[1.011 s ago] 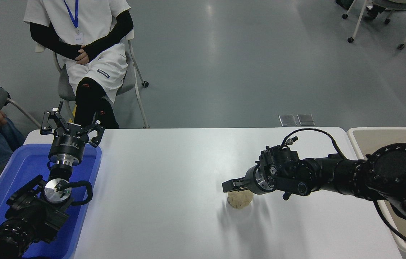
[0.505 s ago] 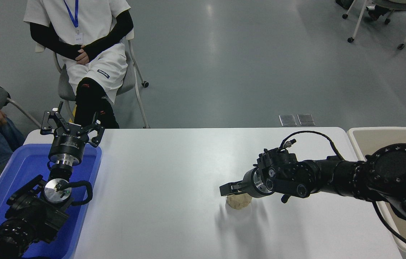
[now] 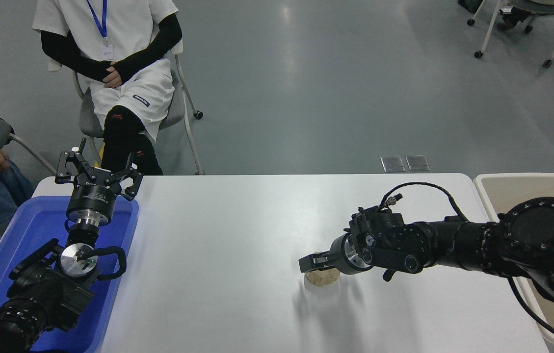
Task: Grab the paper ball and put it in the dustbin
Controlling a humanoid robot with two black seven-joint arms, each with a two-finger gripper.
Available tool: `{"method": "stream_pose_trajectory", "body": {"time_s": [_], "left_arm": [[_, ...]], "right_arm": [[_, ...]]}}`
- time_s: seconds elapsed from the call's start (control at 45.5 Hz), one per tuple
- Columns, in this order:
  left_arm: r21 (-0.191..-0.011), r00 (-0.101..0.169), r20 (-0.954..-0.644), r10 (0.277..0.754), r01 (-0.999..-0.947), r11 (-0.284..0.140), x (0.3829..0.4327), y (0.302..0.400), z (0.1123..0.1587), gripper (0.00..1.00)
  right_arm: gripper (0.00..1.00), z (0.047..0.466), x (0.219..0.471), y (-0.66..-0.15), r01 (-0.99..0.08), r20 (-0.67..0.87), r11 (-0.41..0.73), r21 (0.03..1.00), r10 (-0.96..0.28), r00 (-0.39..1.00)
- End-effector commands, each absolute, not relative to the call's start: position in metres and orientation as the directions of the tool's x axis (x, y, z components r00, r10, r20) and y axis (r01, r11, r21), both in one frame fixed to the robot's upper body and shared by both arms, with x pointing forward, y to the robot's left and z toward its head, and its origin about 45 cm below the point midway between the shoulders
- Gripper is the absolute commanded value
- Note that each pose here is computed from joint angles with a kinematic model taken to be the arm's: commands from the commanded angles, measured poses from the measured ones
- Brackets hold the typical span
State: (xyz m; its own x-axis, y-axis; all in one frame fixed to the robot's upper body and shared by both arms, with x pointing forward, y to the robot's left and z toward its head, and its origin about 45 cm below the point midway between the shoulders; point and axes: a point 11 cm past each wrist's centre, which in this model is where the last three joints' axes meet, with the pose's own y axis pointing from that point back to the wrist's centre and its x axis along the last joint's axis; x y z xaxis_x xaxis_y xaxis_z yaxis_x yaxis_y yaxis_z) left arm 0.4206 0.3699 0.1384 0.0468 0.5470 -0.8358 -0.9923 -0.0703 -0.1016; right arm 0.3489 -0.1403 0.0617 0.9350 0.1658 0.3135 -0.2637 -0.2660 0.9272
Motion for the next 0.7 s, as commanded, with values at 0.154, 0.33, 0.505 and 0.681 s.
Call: {"method": "stream_pose_trajectory", "body": {"time_s": [0.154, 0.33, 0.505, 0.681], "left_arm": [[-0.101, 0.047, -0.835, 0.548, -0.9924, -0.069, 0.4206, 0.3698, 0.1383, 0.99], [-0.102, 0.046, -0.836, 0.546, -0.9922, -0.072, 0.4206, 0.3701, 0.1385, 0.99], [-0.101, 0.047, -0.836, 0.547, -0.9923, -0.07, 0.4206, 0.3699, 0.1384, 0.99], [-0.1, 0.045, -0.836, 0.547, -0.9924, -0.071, 0.4206, 0.37, 0.1382, 0.99]], "right_arm": [[0.0, 0.061, 0.346, -0.141, -0.245, 0.28, -0.243, 0.939, 0.123, 0.952], [0.0, 0.068, 0.344, -0.135, -0.202, 0.225, -0.25, 0.947, 0.065, 0.972], [0.0, 0.08, 0.347, -0.127, -0.185, 0.216, -0.262, 0.947, 0.093, 0.972], [0.0, 0.094, 0.348, -0.117, -0.14, 0.181, -0.278, 0.95, 0.129, 0.975]]}}
